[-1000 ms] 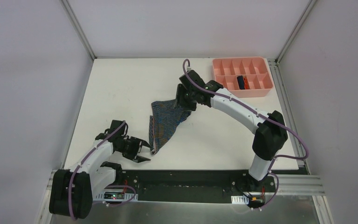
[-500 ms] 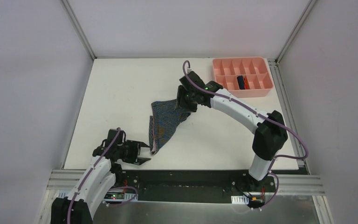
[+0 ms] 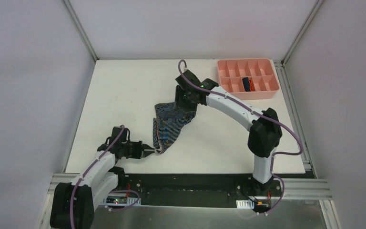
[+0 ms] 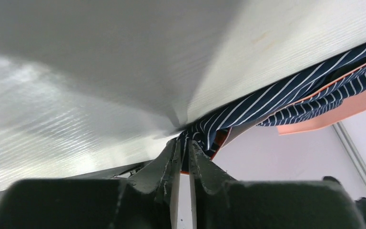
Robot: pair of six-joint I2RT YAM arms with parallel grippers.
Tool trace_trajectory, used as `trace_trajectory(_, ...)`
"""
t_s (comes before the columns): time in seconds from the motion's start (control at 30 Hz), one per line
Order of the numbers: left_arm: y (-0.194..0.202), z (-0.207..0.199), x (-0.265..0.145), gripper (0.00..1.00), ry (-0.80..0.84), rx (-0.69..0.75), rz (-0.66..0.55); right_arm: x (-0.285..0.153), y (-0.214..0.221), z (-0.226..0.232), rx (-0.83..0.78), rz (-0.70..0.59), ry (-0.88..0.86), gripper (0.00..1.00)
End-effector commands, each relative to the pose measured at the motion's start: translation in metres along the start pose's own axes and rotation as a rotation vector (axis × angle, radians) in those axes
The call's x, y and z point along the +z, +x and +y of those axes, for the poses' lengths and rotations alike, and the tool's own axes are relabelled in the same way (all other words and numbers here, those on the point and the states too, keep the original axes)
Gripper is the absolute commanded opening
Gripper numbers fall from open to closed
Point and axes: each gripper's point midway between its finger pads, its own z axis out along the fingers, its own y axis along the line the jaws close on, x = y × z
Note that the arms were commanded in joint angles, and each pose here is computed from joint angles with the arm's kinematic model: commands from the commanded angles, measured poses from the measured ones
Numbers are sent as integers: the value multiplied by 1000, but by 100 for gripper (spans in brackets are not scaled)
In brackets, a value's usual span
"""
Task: Roll the underwear
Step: Flatten out the underwear at the center of the board.
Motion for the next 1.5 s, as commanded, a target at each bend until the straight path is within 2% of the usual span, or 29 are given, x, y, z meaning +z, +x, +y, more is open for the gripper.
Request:
trace_trajectory(0.0,7,8,2,11,-76,-87,49,17,-15,21,-96,-41,79,55)
trace_trajectory(0.13,11,16,3,46,-106,-79,82,50,-27,40,-86,-48,106,55)
trace_trajectory(0.2,12,17,3,54,-104,-71,87,65,-33,51,-101,-67,105,55)
trace_trajectory(0.6,7,37,8,48,-157,-80,83,137,-63,81,-170,-219,57,55)
trace_trajectory(0.77,7,38,9,48,-164,-73,86,160,-55,88,-214,-209,41,53)
trace_trajectory(0.87,7,39,10,47,-167,-72,89,171,-44,89,-246,-191,43,39)
trace_trajectory(0.97,8,39,10,47,-167,-69,100,169,-43,88,-243,-190,50,11)
trace_trajectory(1.03,9,39,10,47,-171,-69,106,163,-48,89,-238,-206,47,0)
trace_trajectory(1.2,10,39,10,51,-176,-58,111,152,-55,88,-209,-205,28,0)
trace_trajectory(1.3,8,38,11,50,-178,-52,100,147,-56,85,-193,-202,25,0)
trace_trajectory(1.47,7,34,13,38,-191,-35,99,128,-71,87,-123,-226,-14,0)
